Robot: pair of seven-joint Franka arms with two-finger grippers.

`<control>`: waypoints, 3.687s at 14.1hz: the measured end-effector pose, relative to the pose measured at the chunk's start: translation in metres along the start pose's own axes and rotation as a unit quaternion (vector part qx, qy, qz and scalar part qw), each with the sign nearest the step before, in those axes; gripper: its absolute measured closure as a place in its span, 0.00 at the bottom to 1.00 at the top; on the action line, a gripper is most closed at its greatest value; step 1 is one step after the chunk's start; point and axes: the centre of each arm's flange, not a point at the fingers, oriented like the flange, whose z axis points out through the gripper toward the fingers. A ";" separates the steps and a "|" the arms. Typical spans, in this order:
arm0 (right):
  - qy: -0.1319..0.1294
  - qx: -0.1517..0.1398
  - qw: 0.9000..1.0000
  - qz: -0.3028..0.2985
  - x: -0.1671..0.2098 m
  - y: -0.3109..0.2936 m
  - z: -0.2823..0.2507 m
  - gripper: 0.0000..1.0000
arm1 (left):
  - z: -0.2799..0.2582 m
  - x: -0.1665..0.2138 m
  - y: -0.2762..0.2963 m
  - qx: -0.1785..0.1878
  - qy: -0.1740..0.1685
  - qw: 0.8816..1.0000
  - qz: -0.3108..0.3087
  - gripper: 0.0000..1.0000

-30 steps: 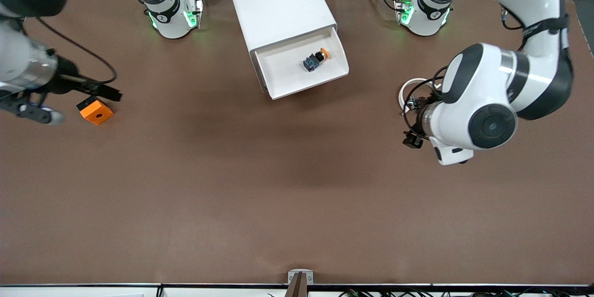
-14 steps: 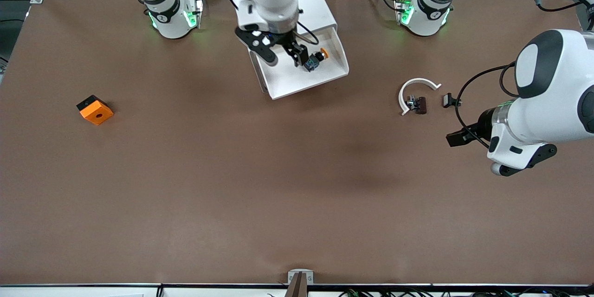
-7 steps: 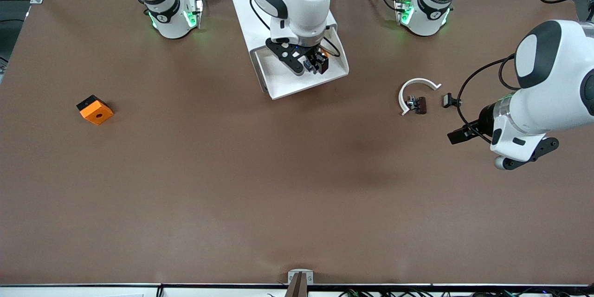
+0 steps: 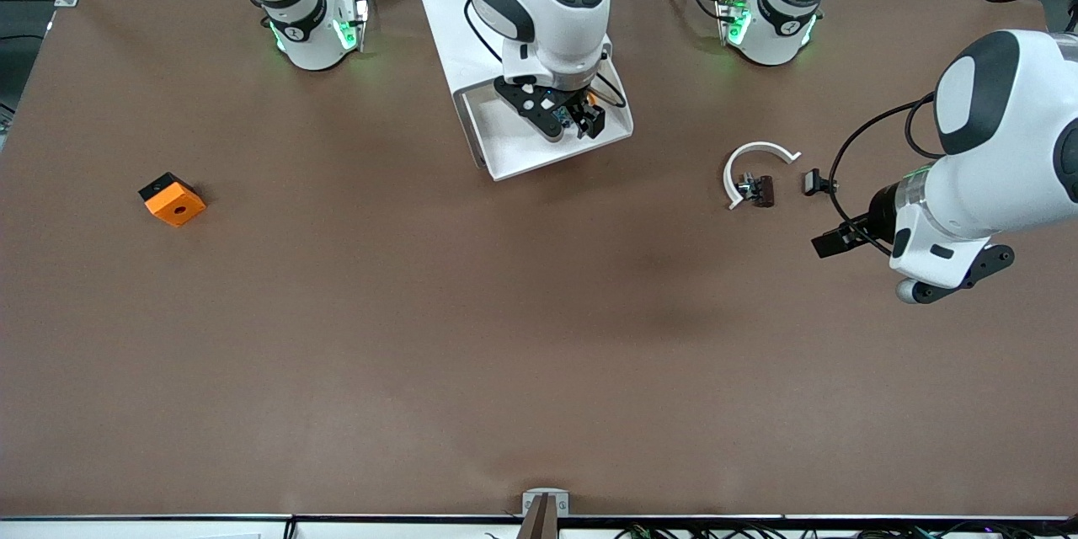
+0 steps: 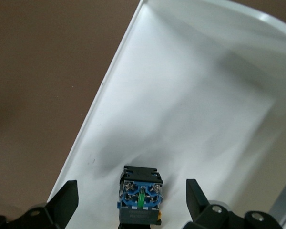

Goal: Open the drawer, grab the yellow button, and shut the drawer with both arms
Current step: 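Close the right gripper on the yellow-capped push button and lift it, then carry the button out with the right gripper while the left gripper reaches the drawer, then push the drawer shut with the left gripper while the right gripper carries the button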

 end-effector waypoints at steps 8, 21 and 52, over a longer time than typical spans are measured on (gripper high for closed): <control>0.001 -0.001 1.000 -0.004 -0.006 0.000 0.003 0.00 | 0.005 -0.004 0.005 0.003 -0.004 1.000 0.005 0.00; 0.003 -0.009 1.000 -0.006 -0.009 -0.004 0.016 0.41 | 0.014 -0.013 0.022 0.003 -0.003 1.000 0.019 0.00; 0.062 0.013 0.957 -0.282 0.620 0.214 0.040 0.59 | 0.201 -0.310 0.317 0.027 -0.032 0.999 0.016 0.00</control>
